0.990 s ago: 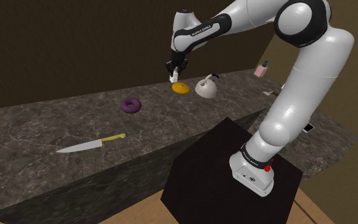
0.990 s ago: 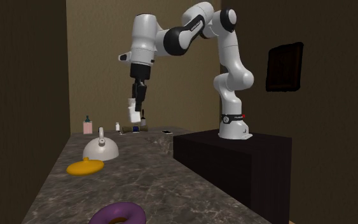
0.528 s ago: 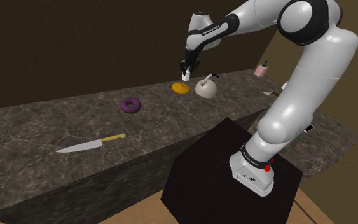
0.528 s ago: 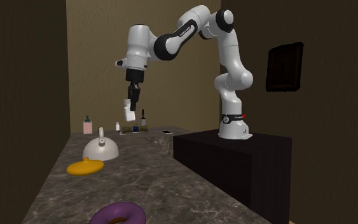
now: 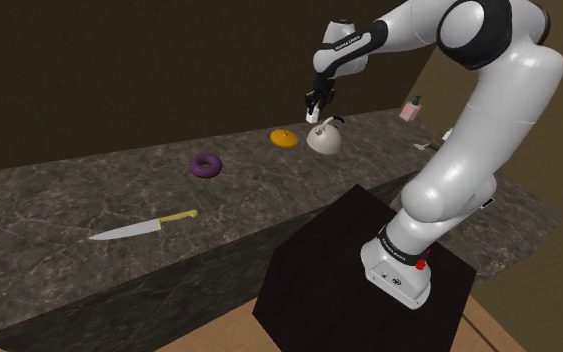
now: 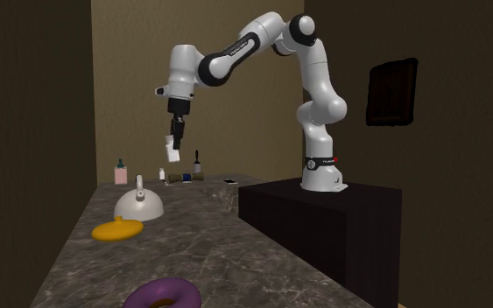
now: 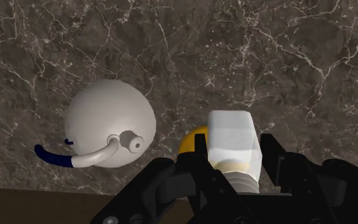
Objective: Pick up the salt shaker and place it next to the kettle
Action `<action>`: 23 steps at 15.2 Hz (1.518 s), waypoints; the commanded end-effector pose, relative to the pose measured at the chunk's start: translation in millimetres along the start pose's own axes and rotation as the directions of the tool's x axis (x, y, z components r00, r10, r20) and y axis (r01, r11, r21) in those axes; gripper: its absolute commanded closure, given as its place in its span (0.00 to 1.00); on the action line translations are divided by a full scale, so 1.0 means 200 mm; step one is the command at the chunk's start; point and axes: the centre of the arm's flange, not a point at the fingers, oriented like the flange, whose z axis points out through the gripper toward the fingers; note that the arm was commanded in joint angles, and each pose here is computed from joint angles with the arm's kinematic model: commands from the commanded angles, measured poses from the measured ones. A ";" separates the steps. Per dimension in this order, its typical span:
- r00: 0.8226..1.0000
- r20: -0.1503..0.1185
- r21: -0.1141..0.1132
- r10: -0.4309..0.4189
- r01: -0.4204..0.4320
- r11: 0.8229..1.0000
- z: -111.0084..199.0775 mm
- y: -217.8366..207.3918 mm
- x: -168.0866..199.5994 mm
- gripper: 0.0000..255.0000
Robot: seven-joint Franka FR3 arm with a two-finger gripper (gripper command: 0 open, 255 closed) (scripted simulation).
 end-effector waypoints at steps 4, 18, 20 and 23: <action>1.000 0.000 0.000 -0.002 0.002 1.000 0.05 0.33 0.00 1.00; 1.000 0.000 0.000 -0.002 0.002 1.000 0.15 1.25 0.02 1.00; 1.000 0.000 0.000 -0.002 0.002 1.000 0.17 1.38 0.03 1.00; 1.000 0.000 0.000 -0.002 0.002 1.000 0.19 1.58 0.03 1.00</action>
